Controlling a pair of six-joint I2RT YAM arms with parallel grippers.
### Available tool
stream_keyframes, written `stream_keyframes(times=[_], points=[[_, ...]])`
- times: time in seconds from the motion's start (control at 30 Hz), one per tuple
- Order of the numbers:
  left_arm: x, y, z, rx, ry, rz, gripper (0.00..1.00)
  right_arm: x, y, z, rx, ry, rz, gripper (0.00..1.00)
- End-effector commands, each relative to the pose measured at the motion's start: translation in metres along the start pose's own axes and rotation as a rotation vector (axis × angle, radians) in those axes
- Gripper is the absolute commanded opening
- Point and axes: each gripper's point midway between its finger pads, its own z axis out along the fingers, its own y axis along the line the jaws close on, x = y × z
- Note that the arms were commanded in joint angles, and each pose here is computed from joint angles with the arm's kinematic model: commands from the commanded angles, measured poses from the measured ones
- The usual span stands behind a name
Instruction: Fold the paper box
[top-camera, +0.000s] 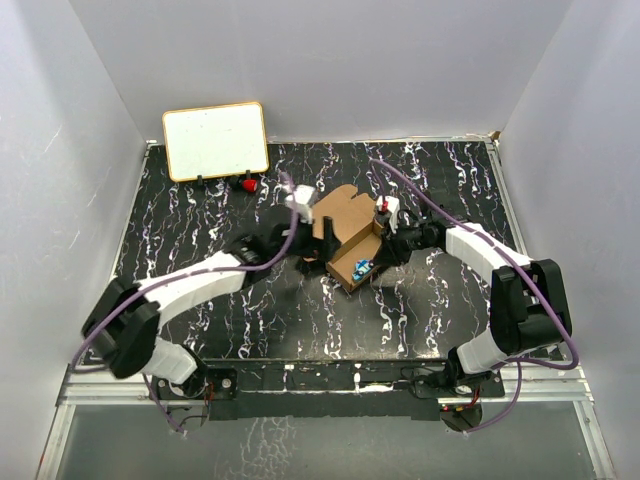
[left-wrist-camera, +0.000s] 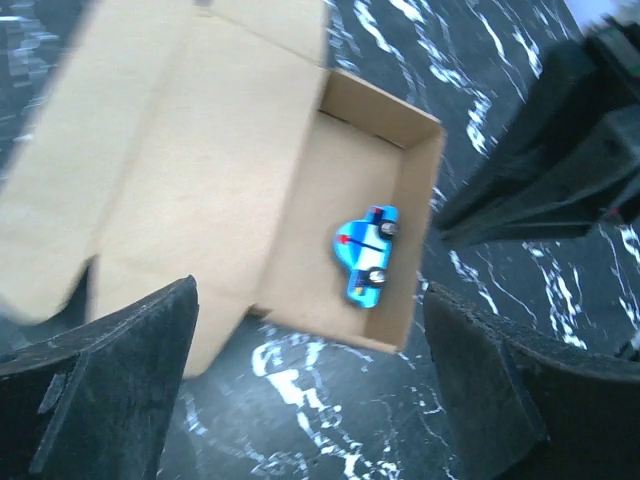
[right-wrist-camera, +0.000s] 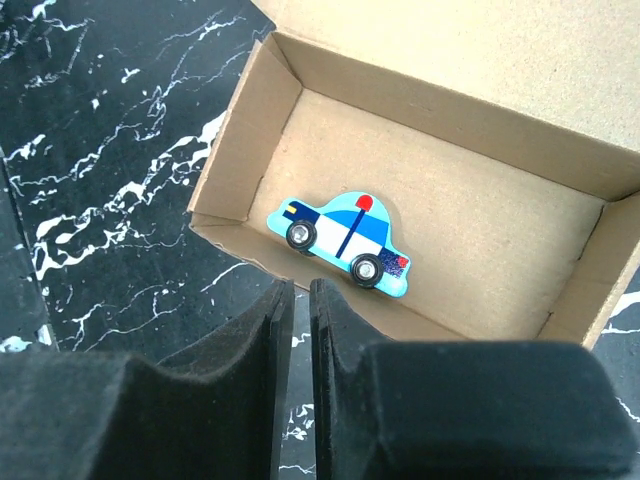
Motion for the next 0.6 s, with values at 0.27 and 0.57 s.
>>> stream_keyframes(times=[0.27, 0.57], points=[[-0.003, 0.089, -0.069, 0.0, -0.239, -0.532, 0.93, -0.041, -0.005, -0.029, -0.066, -0.232, 0.014, 0.24], [0.021, 0.095, -0.04, 0.019, -0.17, -0.743, 0.83, -0.041, -0.01, -0.036, -0.058, -0.257, 0.038, 0.26]])
